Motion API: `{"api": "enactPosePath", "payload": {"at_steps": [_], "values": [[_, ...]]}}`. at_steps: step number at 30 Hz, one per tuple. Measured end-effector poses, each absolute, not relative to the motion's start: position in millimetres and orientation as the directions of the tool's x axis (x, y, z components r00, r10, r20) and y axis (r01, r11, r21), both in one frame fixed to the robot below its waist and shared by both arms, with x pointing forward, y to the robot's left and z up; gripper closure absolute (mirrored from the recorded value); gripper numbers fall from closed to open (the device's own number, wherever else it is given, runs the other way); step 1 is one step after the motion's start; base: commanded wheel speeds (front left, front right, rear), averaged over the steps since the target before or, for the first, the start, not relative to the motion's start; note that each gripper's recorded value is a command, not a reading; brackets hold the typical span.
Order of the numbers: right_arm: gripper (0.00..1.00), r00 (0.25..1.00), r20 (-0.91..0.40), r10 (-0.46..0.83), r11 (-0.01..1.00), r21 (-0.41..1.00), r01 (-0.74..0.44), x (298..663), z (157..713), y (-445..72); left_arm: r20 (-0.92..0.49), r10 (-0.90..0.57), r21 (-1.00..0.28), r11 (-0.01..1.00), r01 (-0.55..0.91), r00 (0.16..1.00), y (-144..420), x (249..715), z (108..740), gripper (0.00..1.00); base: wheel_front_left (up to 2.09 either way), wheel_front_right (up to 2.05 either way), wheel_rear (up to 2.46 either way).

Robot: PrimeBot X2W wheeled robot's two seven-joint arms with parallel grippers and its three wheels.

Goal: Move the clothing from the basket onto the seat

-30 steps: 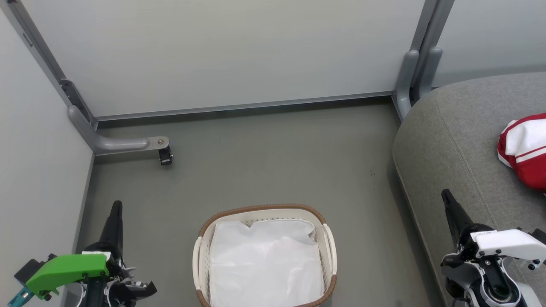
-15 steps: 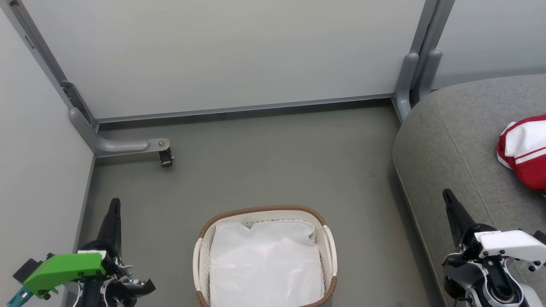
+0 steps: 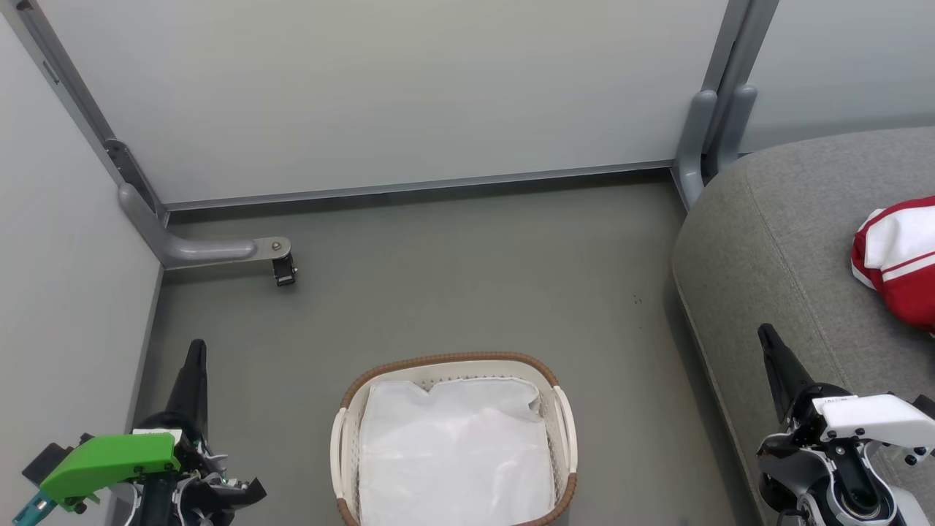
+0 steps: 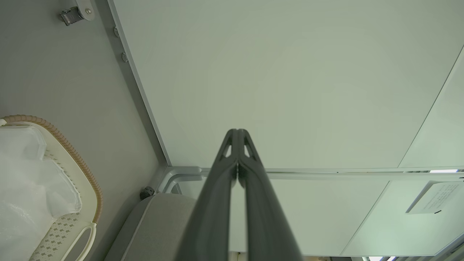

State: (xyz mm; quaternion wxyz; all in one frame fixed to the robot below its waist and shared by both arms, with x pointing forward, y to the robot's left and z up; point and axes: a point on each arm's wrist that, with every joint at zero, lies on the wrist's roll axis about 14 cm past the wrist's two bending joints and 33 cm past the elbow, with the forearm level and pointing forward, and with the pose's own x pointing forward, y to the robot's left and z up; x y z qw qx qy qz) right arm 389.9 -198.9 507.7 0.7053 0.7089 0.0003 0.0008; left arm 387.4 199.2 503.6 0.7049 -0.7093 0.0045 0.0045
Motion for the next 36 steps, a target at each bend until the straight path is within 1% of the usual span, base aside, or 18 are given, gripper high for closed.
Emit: {"api": "enactPosePath", "payload": {"at_steps": [36], "values": [[1.0, 1.0, 0.001, 0.002, -0.005, 1.0, -0.001, 389.9, 507.8, -198.9, -0.012, 0.0, -1.0, -0.006, -0.012, 1.0, 199.2, 387.4, 503.7, 1.0, 0.0, 0.0, 0.0]]}}
